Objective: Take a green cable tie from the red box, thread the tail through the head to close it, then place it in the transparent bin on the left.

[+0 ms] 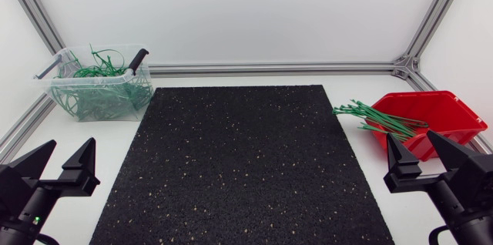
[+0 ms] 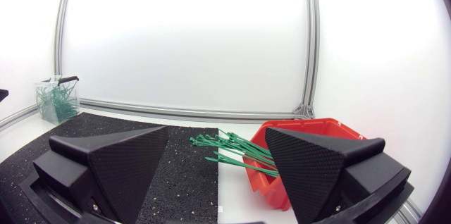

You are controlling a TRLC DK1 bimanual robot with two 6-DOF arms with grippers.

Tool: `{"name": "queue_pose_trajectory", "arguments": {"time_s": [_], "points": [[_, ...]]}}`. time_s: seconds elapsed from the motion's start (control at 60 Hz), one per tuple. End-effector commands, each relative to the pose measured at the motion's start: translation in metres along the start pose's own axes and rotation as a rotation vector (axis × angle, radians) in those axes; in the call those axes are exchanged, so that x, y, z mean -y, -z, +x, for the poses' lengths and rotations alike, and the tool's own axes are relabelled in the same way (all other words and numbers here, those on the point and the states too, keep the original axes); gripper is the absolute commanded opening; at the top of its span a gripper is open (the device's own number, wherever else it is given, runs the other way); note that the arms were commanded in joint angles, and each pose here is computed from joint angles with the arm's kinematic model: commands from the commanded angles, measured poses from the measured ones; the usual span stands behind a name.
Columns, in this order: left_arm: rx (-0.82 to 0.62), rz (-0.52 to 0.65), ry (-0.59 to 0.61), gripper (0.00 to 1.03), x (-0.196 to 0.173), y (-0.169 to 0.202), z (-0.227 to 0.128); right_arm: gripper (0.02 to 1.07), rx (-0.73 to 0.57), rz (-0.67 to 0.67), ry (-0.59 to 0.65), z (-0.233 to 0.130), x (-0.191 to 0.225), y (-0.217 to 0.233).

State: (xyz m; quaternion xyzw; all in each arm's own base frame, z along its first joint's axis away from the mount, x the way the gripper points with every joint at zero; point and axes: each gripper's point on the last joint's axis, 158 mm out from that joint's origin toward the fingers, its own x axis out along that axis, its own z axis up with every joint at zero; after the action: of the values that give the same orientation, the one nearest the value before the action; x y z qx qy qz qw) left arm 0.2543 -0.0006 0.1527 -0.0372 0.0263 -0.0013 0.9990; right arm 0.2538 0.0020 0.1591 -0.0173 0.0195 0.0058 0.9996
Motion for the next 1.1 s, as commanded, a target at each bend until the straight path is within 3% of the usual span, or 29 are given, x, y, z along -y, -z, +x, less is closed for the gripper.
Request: {"name": "queue_pose_trajectory", "arguments": {"time_s": [0.0, 0.3, 0.683, 1.083], "points": [[-0.073, 0.019, 0.009, 0.99, 0.001, 0.028, 0.002, 1.02, -0.001, -0.011, 0.006, 0.0, 0.001, 0.004], [-0.074, 0.019, 0.008, 0.99, 0.001, 0.028, 0.002, 1.02, 0.022, -0.008, 0.013, -0.001, 0.002, -0.006], [-0.078, 0.021, 0.011, 0.99, 0.002, 0.028, 0.002, 1.02, 0.127, -0.012, 0.025, -0.016, 0.007, -0.079], [-0.079, 0.022, 0.009, 0.99, 0.001, 0.029, 0.002, 0.99, 0.008, -0.011, 0.057, 0.008, 0.02, -0.123]]}}
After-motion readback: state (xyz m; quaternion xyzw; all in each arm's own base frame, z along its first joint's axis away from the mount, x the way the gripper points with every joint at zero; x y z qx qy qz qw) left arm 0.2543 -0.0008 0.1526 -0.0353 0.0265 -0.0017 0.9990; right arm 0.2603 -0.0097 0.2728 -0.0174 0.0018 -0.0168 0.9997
